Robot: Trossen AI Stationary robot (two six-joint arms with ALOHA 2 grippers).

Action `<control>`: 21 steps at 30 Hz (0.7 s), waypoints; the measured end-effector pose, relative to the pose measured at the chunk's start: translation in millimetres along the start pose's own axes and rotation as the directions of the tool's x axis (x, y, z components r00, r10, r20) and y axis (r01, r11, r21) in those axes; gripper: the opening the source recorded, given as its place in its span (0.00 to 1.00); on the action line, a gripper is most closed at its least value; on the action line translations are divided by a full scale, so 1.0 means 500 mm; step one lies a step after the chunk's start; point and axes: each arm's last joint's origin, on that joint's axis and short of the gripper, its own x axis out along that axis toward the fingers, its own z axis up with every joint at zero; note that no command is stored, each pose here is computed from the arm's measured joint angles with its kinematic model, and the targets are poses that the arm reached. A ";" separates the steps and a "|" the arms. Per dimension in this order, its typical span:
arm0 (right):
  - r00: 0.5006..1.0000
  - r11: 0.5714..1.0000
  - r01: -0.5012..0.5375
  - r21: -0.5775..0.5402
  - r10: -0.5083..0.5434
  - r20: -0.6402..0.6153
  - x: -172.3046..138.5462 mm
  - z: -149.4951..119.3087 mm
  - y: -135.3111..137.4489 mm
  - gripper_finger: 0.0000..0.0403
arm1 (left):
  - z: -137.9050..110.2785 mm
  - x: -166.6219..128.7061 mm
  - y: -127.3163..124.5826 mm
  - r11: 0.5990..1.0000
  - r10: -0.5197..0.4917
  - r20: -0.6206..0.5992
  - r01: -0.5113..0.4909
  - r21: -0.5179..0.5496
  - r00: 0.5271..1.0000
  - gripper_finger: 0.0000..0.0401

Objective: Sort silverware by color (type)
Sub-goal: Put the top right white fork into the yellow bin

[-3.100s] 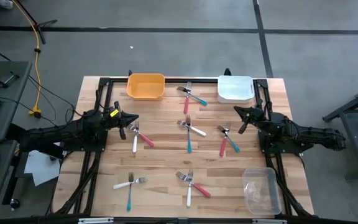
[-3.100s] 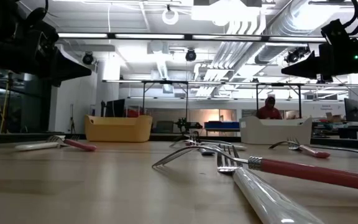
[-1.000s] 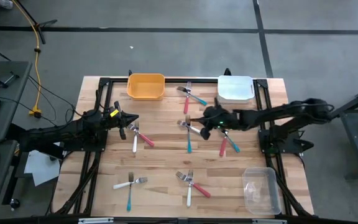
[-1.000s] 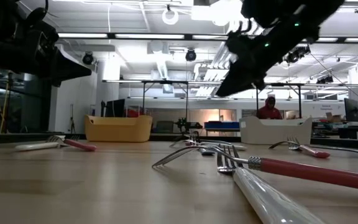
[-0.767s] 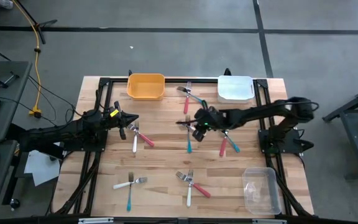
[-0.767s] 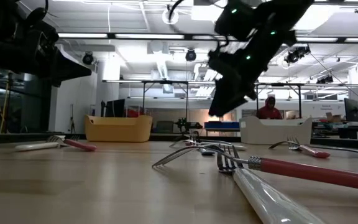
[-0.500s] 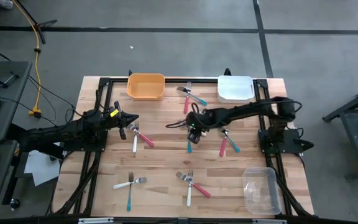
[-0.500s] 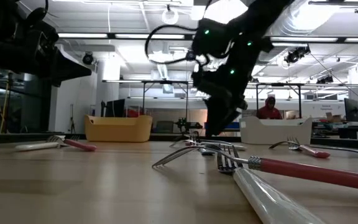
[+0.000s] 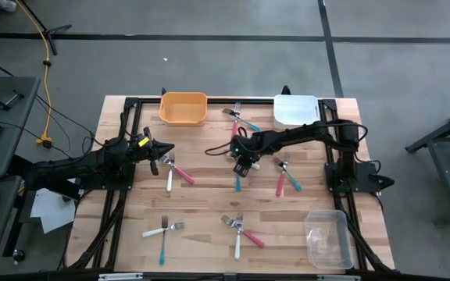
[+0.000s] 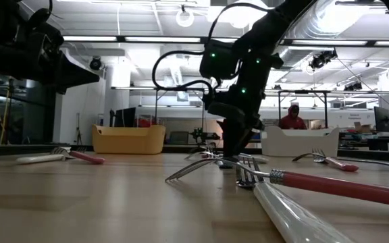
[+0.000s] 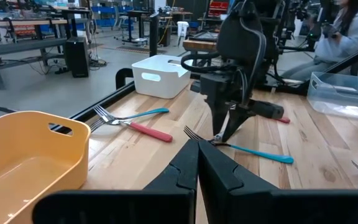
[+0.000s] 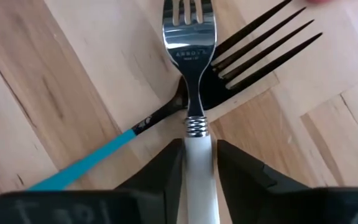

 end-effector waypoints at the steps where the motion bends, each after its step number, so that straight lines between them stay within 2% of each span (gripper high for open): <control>1: 1.000 1.000 -0.001 0.001 0.001 0.000 0.000 0.000 0.000 0.22 | 0.000 0.000 0.000 1.000 0.000 0.000 0.000 0.000 1.000 0.00; 8: 1.000 1.000 -0.002 0.005 0.002 -0.003 0.000 0.001 -0.004 0.12 | 0.000 0.000 0.000 1.000 0.000 0.000 0.000 0.000 1.000 0.00; 16: 1.000 1.000 -0.006 -0.001 0.006 -0.005 -0.001 0.001 -0.004 0.15 | 0.000 0.000 0.000 1.000 0.000 0.000 0.000 0.000 1.000 0.00; 21: 0.999 1.000 -0.030 0.001 0.030 -0.036 -0.007 0.002 -0.002 0.12 | 0.000 0.000 0.000 1.000 0.000 0.000 0.000 0.000 1.000 0.00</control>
